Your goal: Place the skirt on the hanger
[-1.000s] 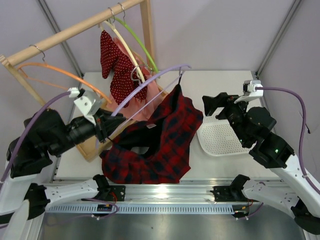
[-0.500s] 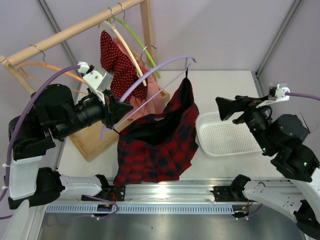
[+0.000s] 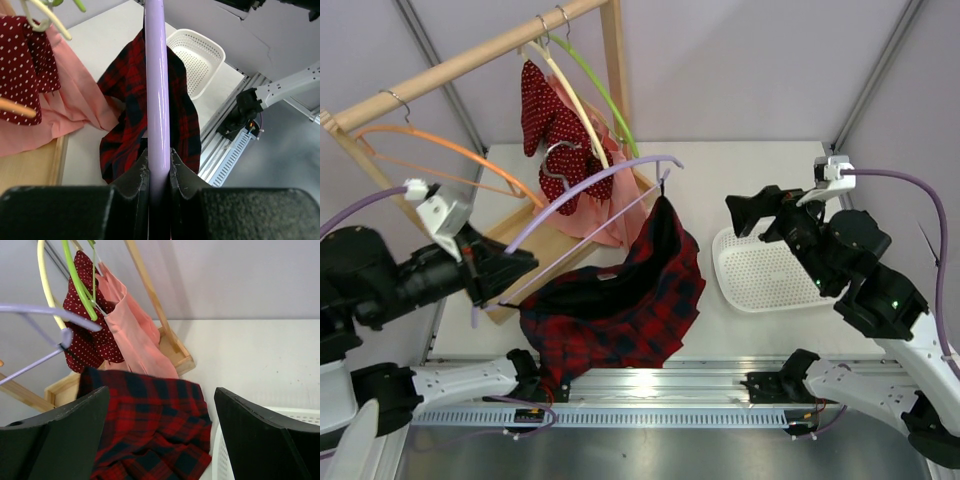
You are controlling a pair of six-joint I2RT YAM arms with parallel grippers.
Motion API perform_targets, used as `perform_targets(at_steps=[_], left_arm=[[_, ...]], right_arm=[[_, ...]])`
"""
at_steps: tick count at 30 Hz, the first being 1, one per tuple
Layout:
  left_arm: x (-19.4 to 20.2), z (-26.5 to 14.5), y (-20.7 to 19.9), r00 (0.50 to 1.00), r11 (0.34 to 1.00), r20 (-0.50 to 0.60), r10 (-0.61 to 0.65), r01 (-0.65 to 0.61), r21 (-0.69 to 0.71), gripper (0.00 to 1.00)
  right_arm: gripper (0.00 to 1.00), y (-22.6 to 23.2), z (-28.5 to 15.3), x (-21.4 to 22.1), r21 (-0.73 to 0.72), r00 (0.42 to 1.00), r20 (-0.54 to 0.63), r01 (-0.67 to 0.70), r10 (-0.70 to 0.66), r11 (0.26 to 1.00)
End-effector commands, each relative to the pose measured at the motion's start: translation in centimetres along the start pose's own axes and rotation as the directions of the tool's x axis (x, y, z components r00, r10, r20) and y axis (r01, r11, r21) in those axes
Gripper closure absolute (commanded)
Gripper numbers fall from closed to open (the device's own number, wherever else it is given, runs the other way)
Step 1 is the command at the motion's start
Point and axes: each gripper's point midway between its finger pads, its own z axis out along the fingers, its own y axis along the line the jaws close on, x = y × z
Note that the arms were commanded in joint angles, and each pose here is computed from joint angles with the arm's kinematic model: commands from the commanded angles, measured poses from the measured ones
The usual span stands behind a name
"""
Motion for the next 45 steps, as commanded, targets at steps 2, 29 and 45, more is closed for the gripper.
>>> perform_targets(at_steps=[2, 29, 45], left_arm=[[0.1, -2.9, 0.0, 0.996, 0.999, 0.078, -0.044, 0.042, 0.027, 1.0], [8.3, -7.5, 4.9, 0.989, 0.972, 0.005, -0.148, 0.147, -0.185, 1.0], [3.7, 2.4, 0.7, 0.994, 0.995, 0.036, -0.103, 0.103, -0.015, 1.0]], right_arm=[[0.06, 1.0, 1.1, -1.2, -0.017, 0.999, 0.041, -0.012, 0.013, 1.0], [0.15, 22.9, 9.3, 0.5, -0.518, 0.995, -0.087, -0.006, -0.046, 0.855], [0.17, 24.2, 0.0, 3.0, -0.465, 0.94, -0.237, -0.33, 0.244, 0.822]])
